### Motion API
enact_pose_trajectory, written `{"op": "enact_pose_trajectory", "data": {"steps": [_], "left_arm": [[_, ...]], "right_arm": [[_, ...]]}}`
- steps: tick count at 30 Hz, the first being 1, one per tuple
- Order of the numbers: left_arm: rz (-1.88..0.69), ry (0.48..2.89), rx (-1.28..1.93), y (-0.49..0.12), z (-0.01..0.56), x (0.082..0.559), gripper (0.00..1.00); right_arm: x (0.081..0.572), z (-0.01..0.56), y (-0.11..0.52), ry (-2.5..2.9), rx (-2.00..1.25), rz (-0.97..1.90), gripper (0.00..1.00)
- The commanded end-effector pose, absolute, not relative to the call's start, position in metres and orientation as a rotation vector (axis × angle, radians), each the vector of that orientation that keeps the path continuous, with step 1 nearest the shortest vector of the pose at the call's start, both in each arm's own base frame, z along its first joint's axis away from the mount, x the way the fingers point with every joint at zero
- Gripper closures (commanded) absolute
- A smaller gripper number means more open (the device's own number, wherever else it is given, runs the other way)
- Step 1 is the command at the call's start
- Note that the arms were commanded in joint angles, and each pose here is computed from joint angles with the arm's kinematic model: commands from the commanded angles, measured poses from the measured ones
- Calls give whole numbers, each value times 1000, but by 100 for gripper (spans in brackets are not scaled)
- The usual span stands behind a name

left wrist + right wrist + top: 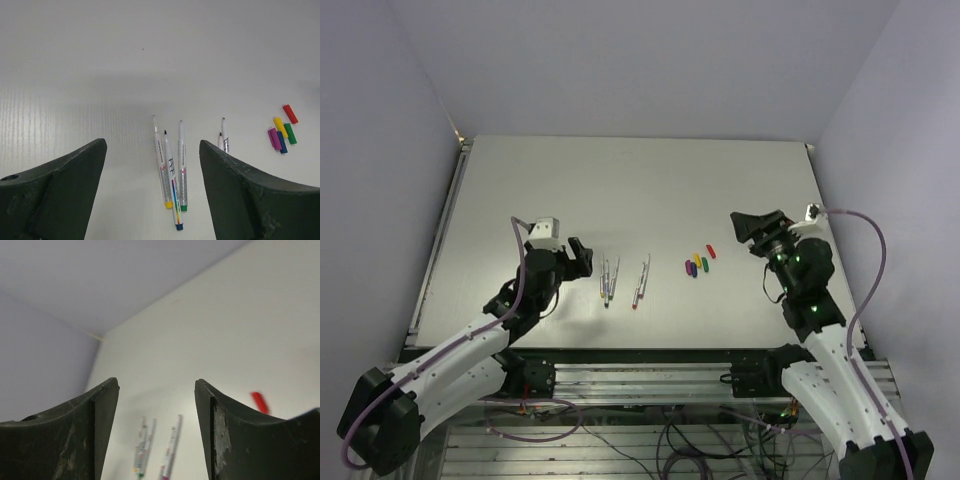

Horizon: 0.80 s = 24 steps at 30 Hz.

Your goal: Insert the pens into the pen caps

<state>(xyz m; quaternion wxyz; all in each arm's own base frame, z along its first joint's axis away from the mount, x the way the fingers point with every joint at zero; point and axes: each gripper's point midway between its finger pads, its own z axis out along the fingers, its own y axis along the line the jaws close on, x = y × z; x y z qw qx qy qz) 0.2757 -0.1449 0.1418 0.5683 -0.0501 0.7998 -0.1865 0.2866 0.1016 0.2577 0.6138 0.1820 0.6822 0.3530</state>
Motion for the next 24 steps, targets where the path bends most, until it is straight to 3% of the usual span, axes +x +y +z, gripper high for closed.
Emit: {"op": "enact_pose_trajectory", "data": {"steps": [1,5,10,15,21,24], "left_arm": [[-460,1842,-130,-150,152,283,13],[-451,1861,-99,-156,149,284,11],[-392,1894,-57,-166,142,285,10],[-313,1934,-26,-176,130,283,11],[-226,2007,-30,-174,114,286,24],[-181,2041,-27,-170,106,285,42]], "right_arm": [[288,200,71,1846,459,480,37],[287,199,70,1872,425,443,40],[290,191,83,1945,323,408,53],[293,187,97,1958,258,325,53],[299,178,102,1990,196,230,61],[301,178,105,1984,180,238,70]]}}
